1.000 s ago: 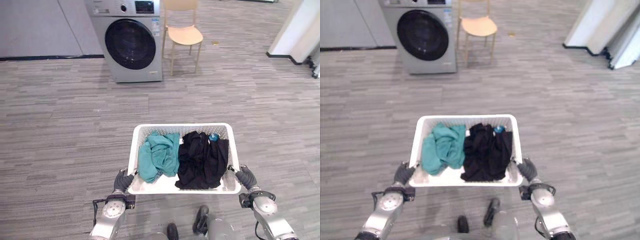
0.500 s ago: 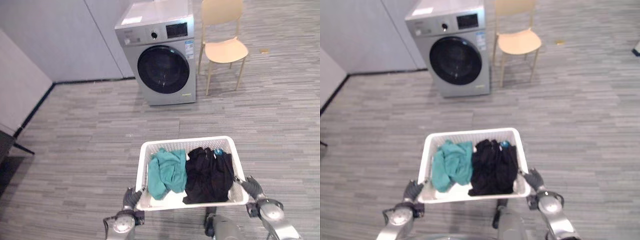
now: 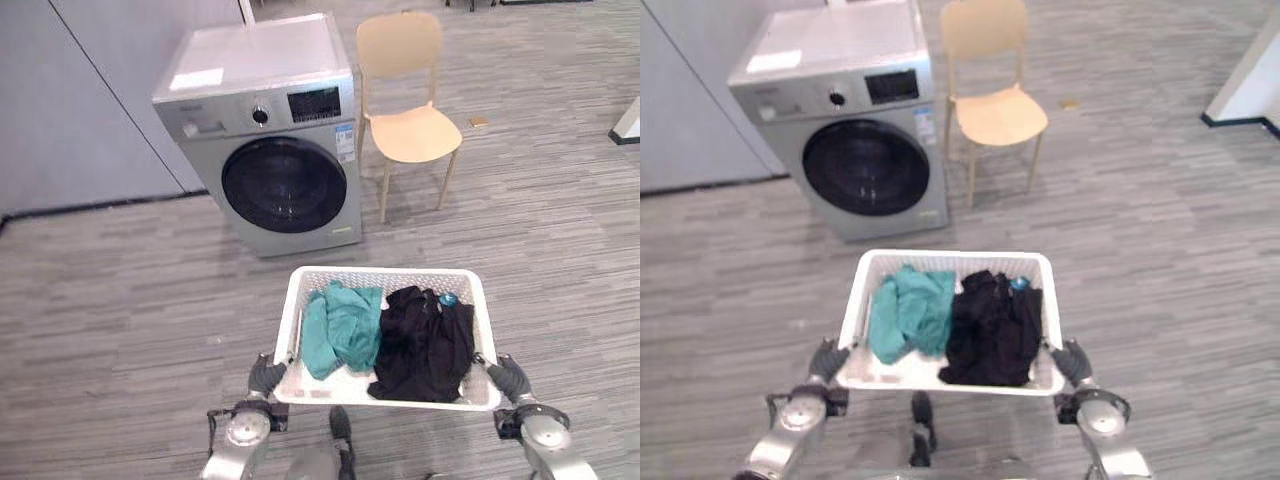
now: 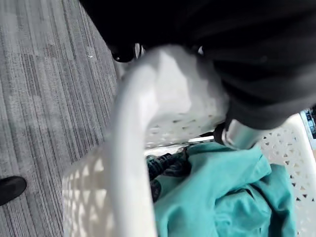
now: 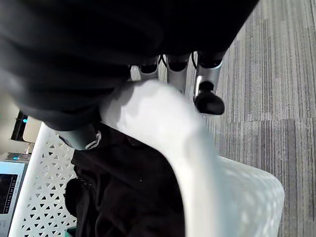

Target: Grab the laundry basket,head to the washer,open it,put in the laundry and shut it.

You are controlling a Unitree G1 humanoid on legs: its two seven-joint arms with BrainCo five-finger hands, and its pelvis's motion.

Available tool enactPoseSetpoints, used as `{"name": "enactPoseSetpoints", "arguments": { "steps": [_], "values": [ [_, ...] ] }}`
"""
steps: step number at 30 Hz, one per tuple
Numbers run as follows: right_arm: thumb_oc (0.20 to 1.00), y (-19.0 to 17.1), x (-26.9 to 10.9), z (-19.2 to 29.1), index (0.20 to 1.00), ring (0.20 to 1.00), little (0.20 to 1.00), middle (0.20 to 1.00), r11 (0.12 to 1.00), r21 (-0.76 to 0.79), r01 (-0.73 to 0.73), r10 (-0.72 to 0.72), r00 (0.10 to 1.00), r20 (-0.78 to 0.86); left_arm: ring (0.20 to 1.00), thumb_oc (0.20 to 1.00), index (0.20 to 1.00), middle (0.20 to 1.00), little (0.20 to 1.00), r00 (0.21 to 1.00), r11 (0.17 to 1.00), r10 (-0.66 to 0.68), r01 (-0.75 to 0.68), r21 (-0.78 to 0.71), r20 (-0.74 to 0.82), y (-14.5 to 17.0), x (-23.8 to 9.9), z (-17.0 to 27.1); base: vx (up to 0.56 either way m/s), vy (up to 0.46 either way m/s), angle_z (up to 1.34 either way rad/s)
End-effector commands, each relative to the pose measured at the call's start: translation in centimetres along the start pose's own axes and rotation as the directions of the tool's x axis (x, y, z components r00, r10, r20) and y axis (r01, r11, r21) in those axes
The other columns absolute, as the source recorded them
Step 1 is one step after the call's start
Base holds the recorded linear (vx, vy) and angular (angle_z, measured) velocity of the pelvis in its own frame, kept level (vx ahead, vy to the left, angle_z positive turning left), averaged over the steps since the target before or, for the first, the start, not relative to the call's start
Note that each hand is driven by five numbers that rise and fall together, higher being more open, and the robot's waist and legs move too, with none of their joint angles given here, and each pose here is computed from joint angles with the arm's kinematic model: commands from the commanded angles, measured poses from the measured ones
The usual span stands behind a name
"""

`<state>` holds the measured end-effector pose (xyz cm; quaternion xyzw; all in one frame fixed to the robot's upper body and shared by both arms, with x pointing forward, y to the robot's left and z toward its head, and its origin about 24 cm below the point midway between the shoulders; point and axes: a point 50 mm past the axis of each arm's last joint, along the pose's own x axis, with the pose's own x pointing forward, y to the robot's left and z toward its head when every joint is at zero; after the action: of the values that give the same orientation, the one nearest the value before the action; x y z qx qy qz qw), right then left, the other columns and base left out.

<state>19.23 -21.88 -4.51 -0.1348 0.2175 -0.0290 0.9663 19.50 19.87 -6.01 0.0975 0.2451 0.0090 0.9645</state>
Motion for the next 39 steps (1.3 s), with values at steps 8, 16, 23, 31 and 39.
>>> {"name": "enactPoseSetpoints", "arguments": {
  "steps": [8,16,23,31,39],
  "values": [
    [0.2,0.0,1.3,6.3,0.2,0.2,0.2,0.2,0.992,0.128,-0.02,-0.017,0.957,0.288,0.2,0.2,0.2,0.2,0.2,0.969,0.99,-0.007,0.042,-0.136,0.249,-0.4,0.0,4.9,0.17,0.129,-0.42],
    [0.2,-0.1,1.3,6.9,0.2,0.2,0.2,0.2,0.993,0.115,-0.015,-0.022,0.951,0.309,0.2,0.2,0.2,0.2,0.2,0.97,0.985,0.084,-0.045,-0.168,0.229,1.7,-0.5,4.2,0.28,-0.017,-0.5],
    [0.2,0.0,0.9,7.0,0.2,0.2,0.2,0.2,0.996,0.085,-0.029,0.0,0.944,0.33,0.2,0.2,0.2,0.2,0.2,0.972,0.978,0.055,-0.006,-0.21,0.228,0.0,0.0,4.3,0.38,-0.301,0.4],
    [0.2,-0.1,0.2,6.5,0.2,0.2,0.2,0.2,1.0,-0.001,0.012,-0.011,0.948,0.319,0.2,0.2,0.2,0.2,0.2,0.966,0.977,0.009,0.047,-0.209,0.259,-1.9,0.6,5.6,0.34,-0.045,-0.19],
    [0.2,0.4,0.1,5.5,0.2,0.2,0.2,0.2,0.998,0.014,0.054,-0.056,0.958,0.282,0.2,0.2,0.2,0.2,0.2,0.963,0.979,-0.009,0.063,-0.194,0.271,-2.3,0.6,5.9,0.3,0.142,-0.35]
  ]
}}
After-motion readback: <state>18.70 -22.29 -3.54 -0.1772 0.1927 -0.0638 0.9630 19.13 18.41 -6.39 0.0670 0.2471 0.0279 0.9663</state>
